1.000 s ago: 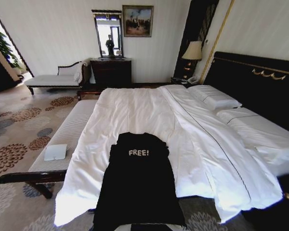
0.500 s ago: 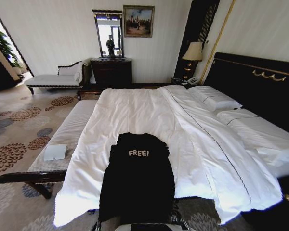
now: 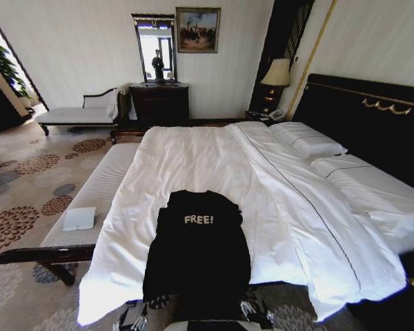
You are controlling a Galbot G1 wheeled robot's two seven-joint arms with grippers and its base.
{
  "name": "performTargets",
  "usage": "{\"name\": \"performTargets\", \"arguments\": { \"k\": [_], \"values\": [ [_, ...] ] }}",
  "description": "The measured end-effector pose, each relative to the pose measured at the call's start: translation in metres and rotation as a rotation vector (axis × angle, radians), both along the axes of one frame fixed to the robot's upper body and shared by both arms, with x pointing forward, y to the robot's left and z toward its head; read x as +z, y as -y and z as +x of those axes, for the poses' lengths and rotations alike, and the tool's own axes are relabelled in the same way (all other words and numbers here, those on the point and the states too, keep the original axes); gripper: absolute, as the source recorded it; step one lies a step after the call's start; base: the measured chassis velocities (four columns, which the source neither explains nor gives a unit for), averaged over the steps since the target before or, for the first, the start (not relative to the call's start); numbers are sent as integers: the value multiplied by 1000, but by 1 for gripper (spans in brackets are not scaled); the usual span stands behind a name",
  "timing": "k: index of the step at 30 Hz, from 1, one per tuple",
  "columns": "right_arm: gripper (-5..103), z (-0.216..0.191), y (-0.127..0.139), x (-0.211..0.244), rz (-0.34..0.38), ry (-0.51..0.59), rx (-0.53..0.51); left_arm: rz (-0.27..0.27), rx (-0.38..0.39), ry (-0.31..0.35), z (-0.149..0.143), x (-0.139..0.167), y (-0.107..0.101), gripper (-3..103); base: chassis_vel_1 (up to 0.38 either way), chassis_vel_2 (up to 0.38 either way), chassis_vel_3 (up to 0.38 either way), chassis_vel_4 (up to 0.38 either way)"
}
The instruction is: Fold the clothes on the bed.
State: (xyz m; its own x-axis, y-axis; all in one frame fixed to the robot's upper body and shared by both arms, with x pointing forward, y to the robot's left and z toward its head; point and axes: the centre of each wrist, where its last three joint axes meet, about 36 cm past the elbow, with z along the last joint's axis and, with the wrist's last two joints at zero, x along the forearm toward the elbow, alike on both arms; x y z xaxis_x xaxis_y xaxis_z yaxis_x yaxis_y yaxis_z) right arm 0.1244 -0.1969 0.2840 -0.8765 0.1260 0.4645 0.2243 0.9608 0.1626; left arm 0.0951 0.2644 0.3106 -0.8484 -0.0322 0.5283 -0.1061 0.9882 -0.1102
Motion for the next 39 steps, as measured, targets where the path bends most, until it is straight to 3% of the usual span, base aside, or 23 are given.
{"name": "performTargets", "arguments": {
  "k": [5,28,39],
  "values": [
    [100,11,3,5,-7,72,35,5,2,51,16,8,-7,100,0,0,0,0],
    [100,36,10,11,5,101,76,7,-13,145,62,37,-15,100,-99,86,100,-91],
    [100,69,28,25,81,151,28,-22,-36,152,60,41,-7,100,20,-14,-25,16]
  ]
}}
